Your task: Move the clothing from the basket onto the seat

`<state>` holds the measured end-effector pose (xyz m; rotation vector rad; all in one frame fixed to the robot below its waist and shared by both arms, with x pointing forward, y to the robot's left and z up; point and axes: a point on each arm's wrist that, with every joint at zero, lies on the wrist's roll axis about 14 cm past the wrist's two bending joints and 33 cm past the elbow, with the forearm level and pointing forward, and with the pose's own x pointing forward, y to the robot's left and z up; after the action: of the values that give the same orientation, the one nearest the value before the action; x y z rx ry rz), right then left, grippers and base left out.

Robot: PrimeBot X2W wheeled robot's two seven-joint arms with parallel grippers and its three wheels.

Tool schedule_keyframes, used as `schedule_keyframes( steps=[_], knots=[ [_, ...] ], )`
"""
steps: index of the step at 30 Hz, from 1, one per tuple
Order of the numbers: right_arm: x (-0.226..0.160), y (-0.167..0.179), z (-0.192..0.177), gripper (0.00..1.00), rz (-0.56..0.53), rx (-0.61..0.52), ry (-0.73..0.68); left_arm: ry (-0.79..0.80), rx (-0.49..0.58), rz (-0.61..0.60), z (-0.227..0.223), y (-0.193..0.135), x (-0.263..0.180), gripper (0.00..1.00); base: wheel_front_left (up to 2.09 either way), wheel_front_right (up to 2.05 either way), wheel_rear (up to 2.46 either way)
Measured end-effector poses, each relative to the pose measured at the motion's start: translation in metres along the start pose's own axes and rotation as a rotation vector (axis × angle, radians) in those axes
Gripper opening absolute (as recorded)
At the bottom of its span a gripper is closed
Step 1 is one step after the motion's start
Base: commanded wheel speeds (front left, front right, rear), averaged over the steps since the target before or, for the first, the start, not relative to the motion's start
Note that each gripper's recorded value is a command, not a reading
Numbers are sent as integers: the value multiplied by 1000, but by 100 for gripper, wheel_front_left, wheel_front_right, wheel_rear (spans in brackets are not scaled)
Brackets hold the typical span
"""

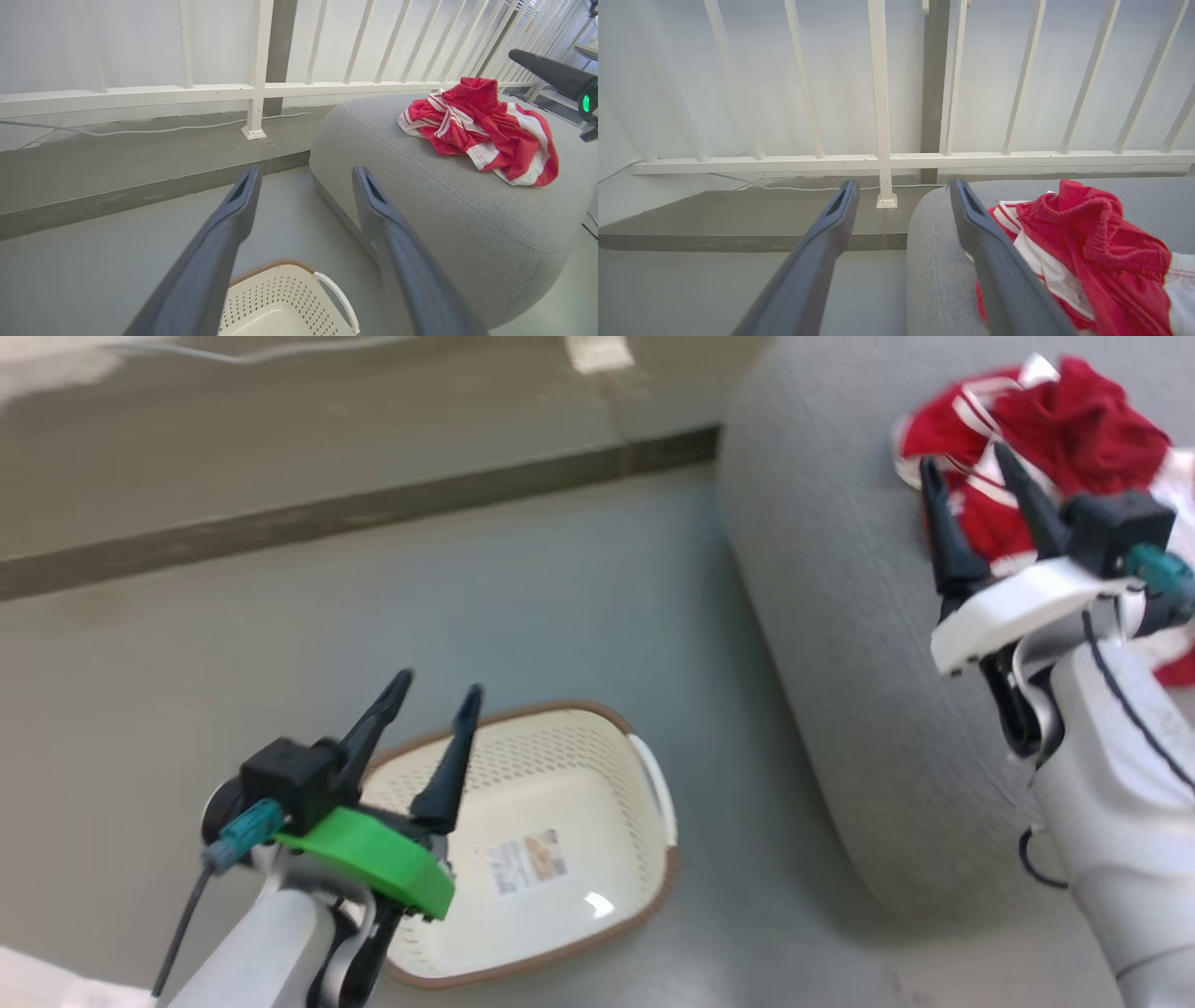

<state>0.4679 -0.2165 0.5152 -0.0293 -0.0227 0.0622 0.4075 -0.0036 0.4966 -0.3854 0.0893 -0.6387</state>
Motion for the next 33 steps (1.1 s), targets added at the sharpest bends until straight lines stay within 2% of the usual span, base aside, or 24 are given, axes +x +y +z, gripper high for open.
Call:
schedule_keyframes(
  steps=[10, 16, 24, 33],
  knots=[
    [-18, 80, -6, 100, 123, 113, -8, -88, 71, 358, 34, 77, -75, 100, 0, 0, 0],
    [-35, 115, 2, 100, 178, 149, -29, -146, 84, 505, 52, 103, -120, 100, 0, 0, 0],
    [-61, 111, -8, 100, 139, 158, -10, -218, 97, 589, 70, 113, -149, 100, 0, 0, 0],
    [-78, 102, -16, 100, 86, 168, 7, -200, 112, 612, 61, 111, -160, 100, 0, 0, 0]
  ],
)
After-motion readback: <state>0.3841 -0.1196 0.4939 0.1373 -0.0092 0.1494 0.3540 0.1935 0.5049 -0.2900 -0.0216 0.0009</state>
